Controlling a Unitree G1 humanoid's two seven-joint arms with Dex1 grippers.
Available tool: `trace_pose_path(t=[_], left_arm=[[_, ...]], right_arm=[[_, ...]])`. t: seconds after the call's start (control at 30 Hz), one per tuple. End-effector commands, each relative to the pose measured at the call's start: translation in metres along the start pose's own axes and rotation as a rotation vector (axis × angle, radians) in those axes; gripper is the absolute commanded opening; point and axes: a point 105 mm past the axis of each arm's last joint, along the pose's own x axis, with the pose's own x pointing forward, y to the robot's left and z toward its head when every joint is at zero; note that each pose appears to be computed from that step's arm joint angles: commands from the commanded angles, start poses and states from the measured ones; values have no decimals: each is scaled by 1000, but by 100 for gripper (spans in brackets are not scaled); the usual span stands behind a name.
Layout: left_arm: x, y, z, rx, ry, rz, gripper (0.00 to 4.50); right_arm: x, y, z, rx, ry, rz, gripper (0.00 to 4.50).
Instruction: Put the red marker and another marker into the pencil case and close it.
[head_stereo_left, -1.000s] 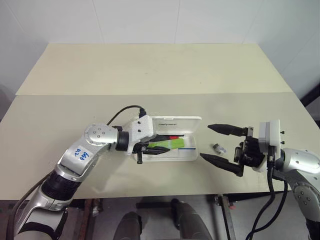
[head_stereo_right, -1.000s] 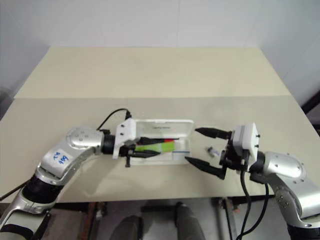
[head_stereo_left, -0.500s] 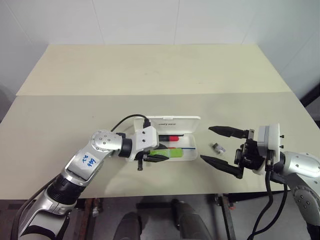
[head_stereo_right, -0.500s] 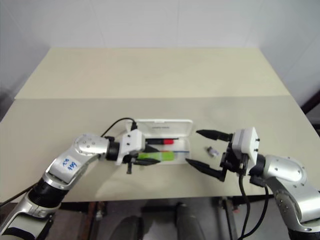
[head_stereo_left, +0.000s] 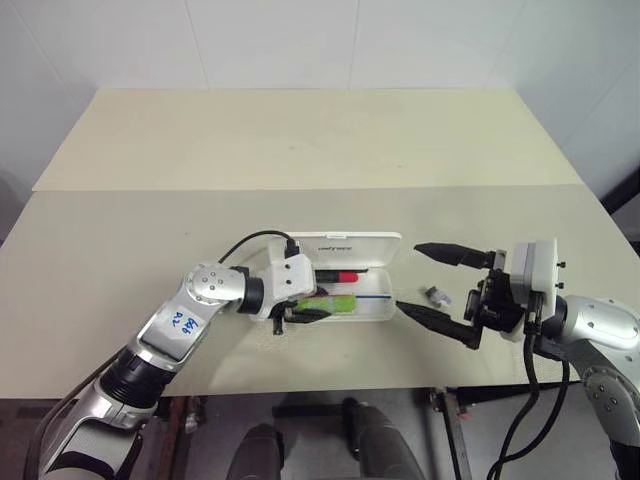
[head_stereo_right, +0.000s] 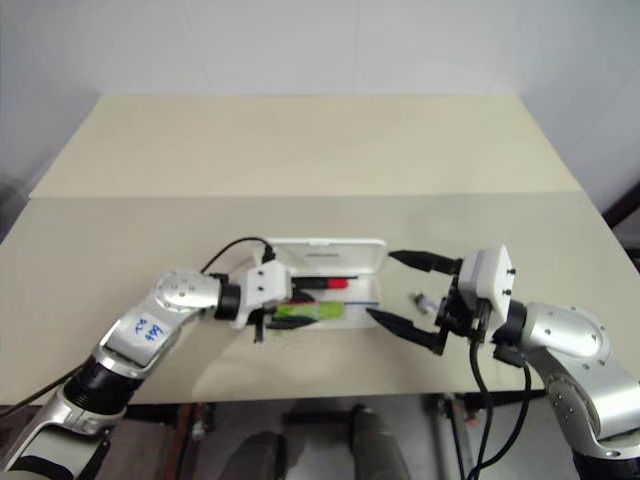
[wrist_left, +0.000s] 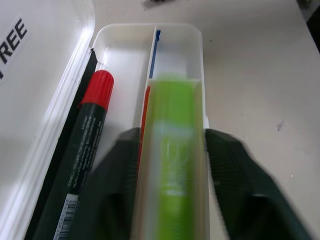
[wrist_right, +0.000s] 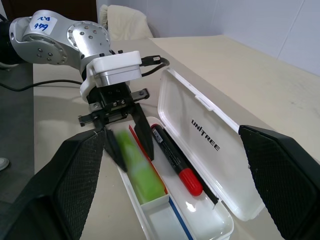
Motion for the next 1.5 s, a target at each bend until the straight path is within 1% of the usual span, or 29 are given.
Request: trace_pose_path(t=[0.03,0.13,0.23,0.33,0.43,0.53,0.67,0.73,0.83,0.97,1.1,1.2,1.33,1.5], left_arm=[[-1,-5,9,24,-26,-6,351],[-1,-6,11,25,-33,-8,446],[-3,-9,20,30,-52,-15,446],[-6,-14,36,45,-101,-23,446],[-11,-17,54,45,-177,-17,446],[-23,-22,73,23,-301,-15,446],[-41,-23,82,-27,-412,20,446],[-50,-20,86,-25,-471,53,446],[-60,-15,82,-84,-489,102,446],[-75,-2,78,-69,-555,241,446],[-87,-9,74,-64,-594,253,446],[-94,-21,68,-86,-614,213,446],[-101,-40,49,-117,-545,124,446],[-113,-47,39,-115,-527,79,446]], right_arm=[[0,1,9,-32,-19,6,450],[-1,0,8,-34,-16,4,450],[-1,-1,8,-35,-15,4,450],[-3,-1,6,-36,-9,7,450],[-5,-2,4,-36,7,5,450],[-9,-3,-2,-33,40,1,450],[-15,-8,-13,-14,109,-29,450],[-19,-12,-20,-12,143,-49,450],[-27,-22,-36,-10,215,-103,450],[-35,-39,-57,-15,292,-193,450],[-38,-51,-69,6,317,-250,450],[-39,-54,-80,15,352,-258,450],[-38,-64,-93,36,384,-300,450],[-37,-57,-104,54,435,-272,450]])
